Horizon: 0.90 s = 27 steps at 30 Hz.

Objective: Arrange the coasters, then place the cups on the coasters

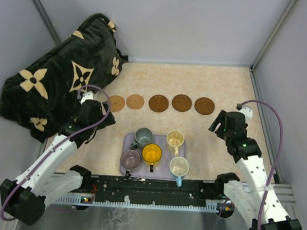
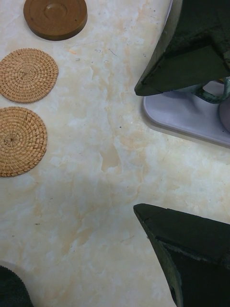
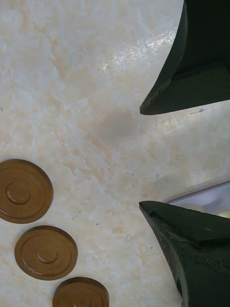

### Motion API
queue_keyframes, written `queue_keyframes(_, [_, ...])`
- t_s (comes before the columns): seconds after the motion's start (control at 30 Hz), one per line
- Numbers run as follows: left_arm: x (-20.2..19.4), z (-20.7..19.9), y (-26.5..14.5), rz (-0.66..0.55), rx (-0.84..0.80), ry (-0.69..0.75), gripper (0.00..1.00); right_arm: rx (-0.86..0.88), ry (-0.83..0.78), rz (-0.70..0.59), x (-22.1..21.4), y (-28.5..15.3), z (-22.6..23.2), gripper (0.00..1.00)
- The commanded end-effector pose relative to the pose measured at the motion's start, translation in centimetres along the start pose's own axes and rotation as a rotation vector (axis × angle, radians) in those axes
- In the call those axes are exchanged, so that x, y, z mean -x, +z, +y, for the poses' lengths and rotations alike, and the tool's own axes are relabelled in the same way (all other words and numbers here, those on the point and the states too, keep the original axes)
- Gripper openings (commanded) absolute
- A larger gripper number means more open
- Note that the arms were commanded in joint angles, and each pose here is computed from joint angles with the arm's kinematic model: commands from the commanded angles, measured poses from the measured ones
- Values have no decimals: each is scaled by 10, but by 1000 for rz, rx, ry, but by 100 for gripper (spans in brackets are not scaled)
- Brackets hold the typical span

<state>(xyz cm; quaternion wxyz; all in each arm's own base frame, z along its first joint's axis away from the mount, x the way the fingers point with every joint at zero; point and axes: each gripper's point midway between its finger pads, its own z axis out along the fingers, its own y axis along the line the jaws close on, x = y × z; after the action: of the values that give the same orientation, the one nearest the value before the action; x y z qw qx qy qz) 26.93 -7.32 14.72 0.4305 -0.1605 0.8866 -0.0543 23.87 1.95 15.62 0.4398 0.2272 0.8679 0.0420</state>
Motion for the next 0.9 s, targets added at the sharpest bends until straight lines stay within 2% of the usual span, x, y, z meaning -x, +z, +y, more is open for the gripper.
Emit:
queue_keyframes(0.0, [8,-3,-9,-52,-48,-2,100,20,21,-30,7,5,6,77])
queue_keyframes(0.03, [8,-2,-11,-62,-50,-1,100,16,31,-26,6,5,6,80])
queue_keyframes(0.1, [9,1,-14,-78,-52,-7,100,1,49,-27,5,6,3,97])
queue_keyframes(0.13, [10,1,-16,-86,-55,-12,100,-4,52,-27,4,6,2,99])
queue_keyframes(0.5, [14,2,-21,-105,-57,-36,100,-96,23,-46,13,-6,-16,99])
queue_keyframes(0.73, [4,-2,-15,-63,-69,-34,100,63,3,27,-4,-10,9,98])
queue_keyframes(0.87, [0,-4,-13,-51,-83,-38,100,105,9,21,-7,-25,13,91])
